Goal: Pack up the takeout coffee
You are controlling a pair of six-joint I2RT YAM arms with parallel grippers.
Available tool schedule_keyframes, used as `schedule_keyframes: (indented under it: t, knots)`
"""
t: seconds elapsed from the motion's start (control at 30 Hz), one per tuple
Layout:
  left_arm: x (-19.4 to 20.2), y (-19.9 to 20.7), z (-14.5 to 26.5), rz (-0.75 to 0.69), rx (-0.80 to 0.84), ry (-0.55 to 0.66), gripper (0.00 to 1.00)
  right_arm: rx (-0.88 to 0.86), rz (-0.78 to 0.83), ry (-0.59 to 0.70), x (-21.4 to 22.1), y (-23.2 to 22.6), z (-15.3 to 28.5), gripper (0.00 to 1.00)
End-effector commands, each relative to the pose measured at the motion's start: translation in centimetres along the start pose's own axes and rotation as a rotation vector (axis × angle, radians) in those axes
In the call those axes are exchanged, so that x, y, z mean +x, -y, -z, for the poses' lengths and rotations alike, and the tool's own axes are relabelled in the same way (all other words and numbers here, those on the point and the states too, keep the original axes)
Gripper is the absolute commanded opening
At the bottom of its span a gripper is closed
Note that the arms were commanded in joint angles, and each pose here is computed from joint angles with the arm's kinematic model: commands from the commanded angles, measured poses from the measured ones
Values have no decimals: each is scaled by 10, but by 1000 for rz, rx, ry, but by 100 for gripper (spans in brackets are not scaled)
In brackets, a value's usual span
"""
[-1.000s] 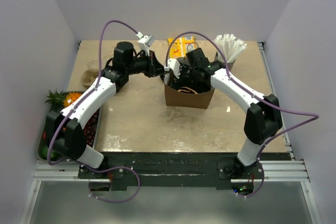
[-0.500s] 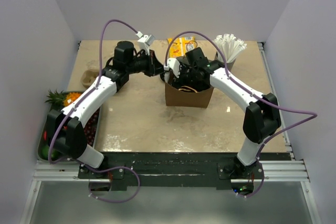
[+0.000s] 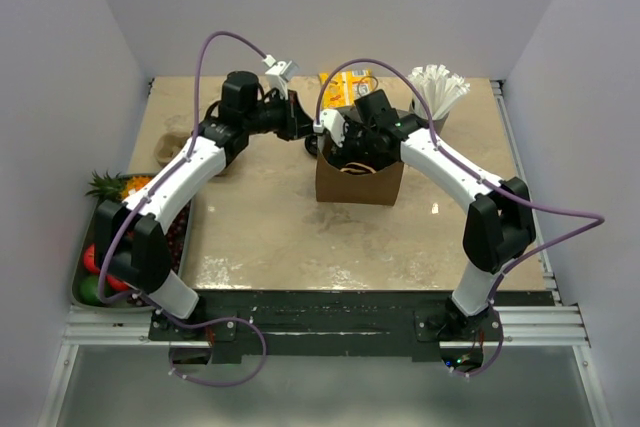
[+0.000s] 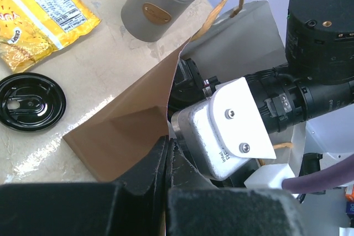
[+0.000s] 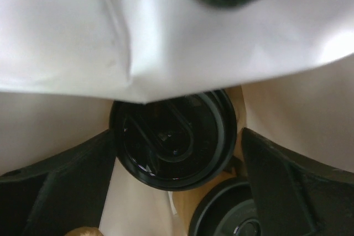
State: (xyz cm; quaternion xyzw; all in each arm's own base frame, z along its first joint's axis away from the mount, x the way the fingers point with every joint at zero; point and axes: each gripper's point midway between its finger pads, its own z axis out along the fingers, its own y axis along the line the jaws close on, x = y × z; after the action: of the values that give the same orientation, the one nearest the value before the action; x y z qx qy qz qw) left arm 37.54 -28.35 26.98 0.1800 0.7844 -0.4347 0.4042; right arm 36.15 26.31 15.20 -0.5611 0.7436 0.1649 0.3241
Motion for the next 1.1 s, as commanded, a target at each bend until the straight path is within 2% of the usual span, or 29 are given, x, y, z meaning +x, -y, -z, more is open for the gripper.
schedule_keyframes:
  t: [0.0, 0.33, 0.7, 1.07]
  knots:
    - [-18, 11, 4, -45, 46, 21, 0, 9, -8, -71, 16, 4, -3, 98]
    - [-26, 4, 1, -34, 46, 42, 0, -18, -26, 82, -41, 9, 35, 99]
    - [-27, 3, -4, -17, 53, 49, 0, -42, -64, 118, -61, 0, 58, 99]
    - [-29, 4, -3, -21, 54, 58, 0, 27, -85, 238, -114, 1, 123, 99]
